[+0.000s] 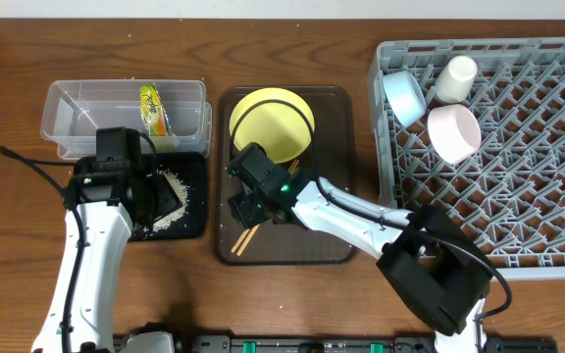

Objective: Sort waste into correct bins and load items into the dishwasher rack
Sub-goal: 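Lower the right gripper over the chopsticks beside the yellow plate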

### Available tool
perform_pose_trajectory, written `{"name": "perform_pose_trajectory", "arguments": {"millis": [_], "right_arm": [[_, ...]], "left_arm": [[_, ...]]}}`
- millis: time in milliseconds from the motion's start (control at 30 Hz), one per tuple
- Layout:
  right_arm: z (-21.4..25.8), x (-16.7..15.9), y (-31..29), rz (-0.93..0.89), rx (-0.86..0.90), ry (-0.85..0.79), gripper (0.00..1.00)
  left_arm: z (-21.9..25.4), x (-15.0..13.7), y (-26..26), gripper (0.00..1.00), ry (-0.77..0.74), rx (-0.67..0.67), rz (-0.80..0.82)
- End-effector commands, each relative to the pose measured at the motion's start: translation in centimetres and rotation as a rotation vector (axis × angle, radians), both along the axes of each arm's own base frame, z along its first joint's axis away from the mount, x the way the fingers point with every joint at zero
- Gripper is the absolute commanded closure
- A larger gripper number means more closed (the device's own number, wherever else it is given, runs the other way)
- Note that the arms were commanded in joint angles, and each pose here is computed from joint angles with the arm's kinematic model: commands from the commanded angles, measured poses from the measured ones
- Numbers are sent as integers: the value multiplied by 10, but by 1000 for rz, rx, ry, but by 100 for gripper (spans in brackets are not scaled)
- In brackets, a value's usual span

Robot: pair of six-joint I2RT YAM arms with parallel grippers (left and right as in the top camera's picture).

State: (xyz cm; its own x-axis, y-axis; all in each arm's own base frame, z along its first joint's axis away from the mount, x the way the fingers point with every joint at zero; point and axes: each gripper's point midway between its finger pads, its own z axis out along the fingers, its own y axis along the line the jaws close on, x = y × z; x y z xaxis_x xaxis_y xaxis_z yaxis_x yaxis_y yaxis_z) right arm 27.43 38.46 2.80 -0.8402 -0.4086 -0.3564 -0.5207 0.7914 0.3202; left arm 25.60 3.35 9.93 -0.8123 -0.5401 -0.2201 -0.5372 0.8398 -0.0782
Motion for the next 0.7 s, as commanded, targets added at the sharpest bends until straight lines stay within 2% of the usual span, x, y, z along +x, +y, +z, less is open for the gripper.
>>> {"name": "perform_pose_trajectory", "arguments": {"millis": [0,267,400,533,667], "right_arm": [[4,-6,6,2,13,19,41],[-10,-25,-18,0,-97,106,37],[-9,-25,-17,5,-93,99,36],[-3,-20,-11,5,-60,84,44],[22,-13,2,51,1,34,45]], "left_arm": [[2,1,3,35,-1,9,17],[2,1,3,35,-1,9,17],[2,1,3,35,-1,9,16],[2,0,3,35,0,9,17],[2,1,3,35,-1,9,17]]}}
